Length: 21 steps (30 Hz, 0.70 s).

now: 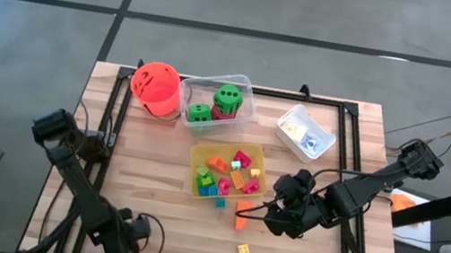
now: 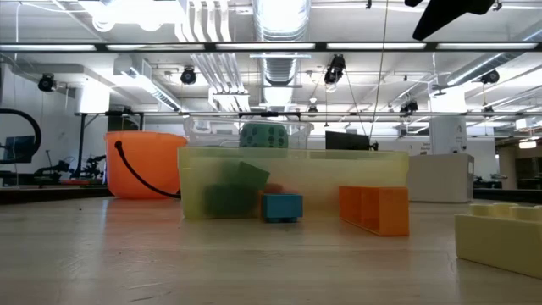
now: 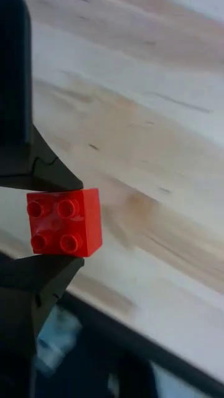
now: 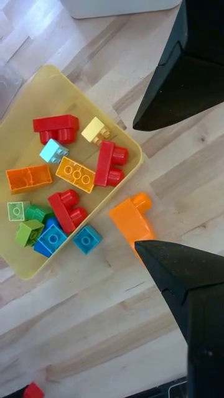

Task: Pick & Place Toys
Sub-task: Put the red game piece into the yellow bin

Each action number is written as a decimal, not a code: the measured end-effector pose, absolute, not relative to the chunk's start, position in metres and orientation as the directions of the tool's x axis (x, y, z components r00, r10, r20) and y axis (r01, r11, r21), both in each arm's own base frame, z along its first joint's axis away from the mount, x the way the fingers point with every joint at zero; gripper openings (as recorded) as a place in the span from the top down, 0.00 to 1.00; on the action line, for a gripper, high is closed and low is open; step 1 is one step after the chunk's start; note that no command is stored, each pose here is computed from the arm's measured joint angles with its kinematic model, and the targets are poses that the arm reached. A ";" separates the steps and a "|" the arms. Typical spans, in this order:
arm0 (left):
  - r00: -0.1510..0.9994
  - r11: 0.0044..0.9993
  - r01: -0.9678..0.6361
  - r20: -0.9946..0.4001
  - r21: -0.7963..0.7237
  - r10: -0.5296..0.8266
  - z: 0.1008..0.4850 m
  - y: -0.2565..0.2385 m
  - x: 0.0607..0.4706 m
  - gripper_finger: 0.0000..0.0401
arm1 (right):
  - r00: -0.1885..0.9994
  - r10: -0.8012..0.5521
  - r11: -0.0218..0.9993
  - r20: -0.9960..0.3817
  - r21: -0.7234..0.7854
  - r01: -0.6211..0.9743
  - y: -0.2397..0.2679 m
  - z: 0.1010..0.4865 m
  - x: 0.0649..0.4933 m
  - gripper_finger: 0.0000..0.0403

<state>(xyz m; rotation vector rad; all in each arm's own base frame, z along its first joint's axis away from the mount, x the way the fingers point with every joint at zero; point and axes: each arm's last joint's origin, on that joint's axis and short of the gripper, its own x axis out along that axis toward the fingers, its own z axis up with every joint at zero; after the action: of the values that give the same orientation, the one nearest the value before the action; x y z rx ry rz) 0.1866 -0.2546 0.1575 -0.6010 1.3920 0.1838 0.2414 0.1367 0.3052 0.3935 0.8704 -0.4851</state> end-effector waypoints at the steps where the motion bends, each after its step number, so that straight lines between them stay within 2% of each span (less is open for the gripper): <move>1: 0.231 0.819 -0.484 -0.948 -0.309 -0.221 0.162 -0.254 0.187 0.70 | 0.550 -0.242 0.825 -0.800 0.129 0.551 0.137 0.305 0.241 0.26; 7: 0.461 0.699 -0.579 -0.875 -0.421 -0.145 0.191 -0.236 0.201 0.70 | 0.551 -0.244 0.831 -0.798 0.121 0.544 0.136 0.305 0.242 0.26; 11: 0.527 0.669 -0.595 -0.845 -0.445 -0.094 0.207 -0.203 0.228 0.70 | 0.552 -0.245 0.809 -0.797 0.145 0.570 0.136 0.305 0.242 0.26; 16: 0.614 0.708 -0.489 -0.778 -0.510 -0.137 0.222 -0.146 0.277 0.70 | 0.552 -0.244 0.784 -0.798 0.173 0.597 0.136 0.305 0.242 0.26; 21: 0.739 0.687 -0.404 -0.658 -0.604 -0.145 0.235 -0.089 0.315 0.70 | 0.552 -0.230 0.765 -0.801 0.202 0.612 0.140 0.305 0.240 0.26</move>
<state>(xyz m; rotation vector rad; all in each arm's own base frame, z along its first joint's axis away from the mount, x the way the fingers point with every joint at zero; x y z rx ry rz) 0.3145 -0.0895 0.2347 -0.8187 0.7444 0.1611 0.2398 0.1399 0.3051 0.4989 0.8490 -0.5230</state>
